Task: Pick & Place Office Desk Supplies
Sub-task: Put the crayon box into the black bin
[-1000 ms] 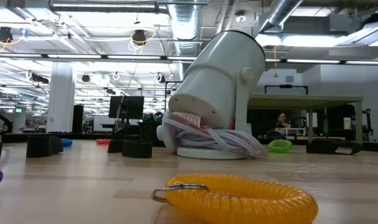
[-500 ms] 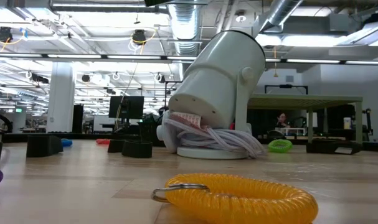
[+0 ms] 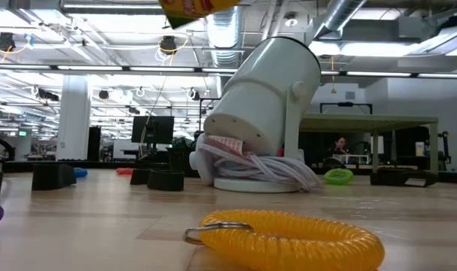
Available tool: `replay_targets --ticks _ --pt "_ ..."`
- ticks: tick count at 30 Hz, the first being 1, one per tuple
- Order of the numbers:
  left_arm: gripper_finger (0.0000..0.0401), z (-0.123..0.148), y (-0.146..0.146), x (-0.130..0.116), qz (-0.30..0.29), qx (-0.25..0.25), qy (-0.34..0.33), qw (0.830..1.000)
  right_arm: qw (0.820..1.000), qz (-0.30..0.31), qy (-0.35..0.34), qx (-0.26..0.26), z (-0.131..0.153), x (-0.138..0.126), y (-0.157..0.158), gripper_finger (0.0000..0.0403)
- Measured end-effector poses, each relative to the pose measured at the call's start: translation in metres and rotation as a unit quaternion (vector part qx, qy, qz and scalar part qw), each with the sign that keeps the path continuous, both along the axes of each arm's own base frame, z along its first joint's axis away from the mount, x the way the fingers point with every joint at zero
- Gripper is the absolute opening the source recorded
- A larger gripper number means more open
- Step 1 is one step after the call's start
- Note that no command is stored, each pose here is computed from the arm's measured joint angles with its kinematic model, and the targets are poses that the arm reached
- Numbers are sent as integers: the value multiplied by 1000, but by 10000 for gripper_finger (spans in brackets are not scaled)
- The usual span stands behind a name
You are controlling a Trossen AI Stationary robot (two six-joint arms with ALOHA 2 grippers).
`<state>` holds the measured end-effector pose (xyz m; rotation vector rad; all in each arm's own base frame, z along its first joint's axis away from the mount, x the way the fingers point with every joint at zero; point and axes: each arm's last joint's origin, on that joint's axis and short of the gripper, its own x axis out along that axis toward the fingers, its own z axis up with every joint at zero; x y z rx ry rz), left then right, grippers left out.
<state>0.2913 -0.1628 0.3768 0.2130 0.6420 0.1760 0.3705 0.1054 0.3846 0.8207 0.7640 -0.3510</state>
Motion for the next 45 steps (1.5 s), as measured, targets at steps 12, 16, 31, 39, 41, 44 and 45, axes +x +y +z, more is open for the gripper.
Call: replay_targets --ticks 12,16,31,39,41,44,45 --pt "270 -16 7 16 22 49 26 998 1000 9 -16 1 2 4 -4 0" --pt "256 -18 12 20 31 50 30 998 1000 13 -18 -1 3 4 -3 0" --pt "169 -19 27 27 41 -4 41 998 1000 17 -22 -2 3 4 -3 0" --pt "103 -19 28 28 49 -18 38 998 1000 17 -26 -1 4 5 -2 0" --pt "97 -19 28 28 50 -18 39 998 999 18 -27 -1 4 5 -2 0" --pt "99 -19 27 27 49 -18 39 998 999 23 -32 -4 5 5 -2 0" --pt "99 -18 26 26 48 -17 39 998 999 30 -36 -9 5 6 0 0"
